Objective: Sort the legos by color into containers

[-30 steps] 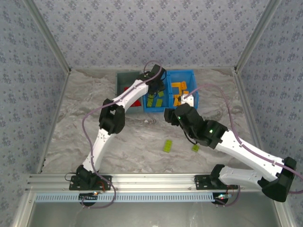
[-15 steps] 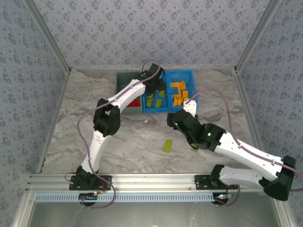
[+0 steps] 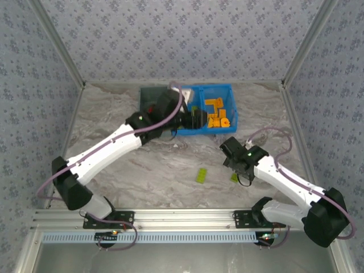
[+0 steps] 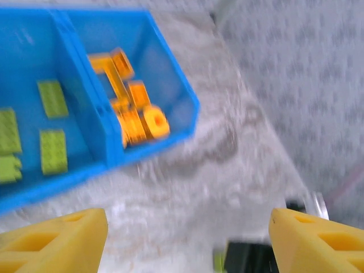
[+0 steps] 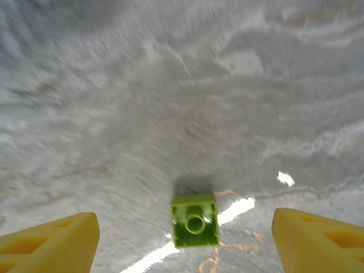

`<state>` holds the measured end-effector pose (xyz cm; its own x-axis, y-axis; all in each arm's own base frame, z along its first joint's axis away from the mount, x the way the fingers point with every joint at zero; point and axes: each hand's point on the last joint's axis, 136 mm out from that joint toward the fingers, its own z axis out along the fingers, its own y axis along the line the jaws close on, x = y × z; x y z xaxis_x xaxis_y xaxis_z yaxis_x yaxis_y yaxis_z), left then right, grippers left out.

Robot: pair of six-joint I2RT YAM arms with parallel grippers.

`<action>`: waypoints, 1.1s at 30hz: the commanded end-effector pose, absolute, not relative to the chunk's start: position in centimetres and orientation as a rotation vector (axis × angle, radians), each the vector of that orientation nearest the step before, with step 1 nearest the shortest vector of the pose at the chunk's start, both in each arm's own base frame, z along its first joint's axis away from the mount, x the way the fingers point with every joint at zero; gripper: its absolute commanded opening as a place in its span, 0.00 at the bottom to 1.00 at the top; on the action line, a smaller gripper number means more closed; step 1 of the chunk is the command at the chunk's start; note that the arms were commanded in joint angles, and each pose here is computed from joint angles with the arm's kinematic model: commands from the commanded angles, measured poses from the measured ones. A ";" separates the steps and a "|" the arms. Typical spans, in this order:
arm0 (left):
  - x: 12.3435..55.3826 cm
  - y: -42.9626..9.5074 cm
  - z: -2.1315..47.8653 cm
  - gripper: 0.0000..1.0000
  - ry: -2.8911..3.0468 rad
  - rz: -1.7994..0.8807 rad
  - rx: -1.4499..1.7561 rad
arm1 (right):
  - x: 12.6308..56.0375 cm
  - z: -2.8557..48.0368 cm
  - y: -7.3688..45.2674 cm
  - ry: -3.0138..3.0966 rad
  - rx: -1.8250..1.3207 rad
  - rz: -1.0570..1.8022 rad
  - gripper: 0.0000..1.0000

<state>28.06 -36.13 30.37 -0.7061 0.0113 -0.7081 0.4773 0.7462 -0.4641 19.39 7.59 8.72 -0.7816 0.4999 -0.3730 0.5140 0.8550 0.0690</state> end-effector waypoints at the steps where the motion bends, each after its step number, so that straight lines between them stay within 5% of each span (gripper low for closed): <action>1: 22.3 -37.1 28.6 0.75 2.201 -0.882 0.658 | 18.0 7.0 8.6 2.731 0.835 0.037 0.82; 6: 15.7 -36.0 25.5 0.76 2.220 -0.880 0.807 | 17.6 4.8 8.7 2.770 0.838 0.041 0.78; 14: 12.1 -33.7 21.6 0.81 2.280 -0.875 0.746 | 18.1 2.5 8.9 2.794 0.837 0.070 0.64; 27: 13.4 -30.3 20.2 0.88 2.284 -0.880 0.444 | 18.7 2.4 8.4 2.773 0.788 0.060 0.37; 33: 16.2 -25.6 23.4 0.91 2.258 -0.701 0.279 | 22.8 10.7 12.0 2.590 0.397 0.032 0.32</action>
<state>14.26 -28.10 20.14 -0.7331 0.0842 -0.6749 0.4726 0.7767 -0.4164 19.82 10.45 5.46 -0.8585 0.3994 -0.3216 0.3882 0.9160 0.1011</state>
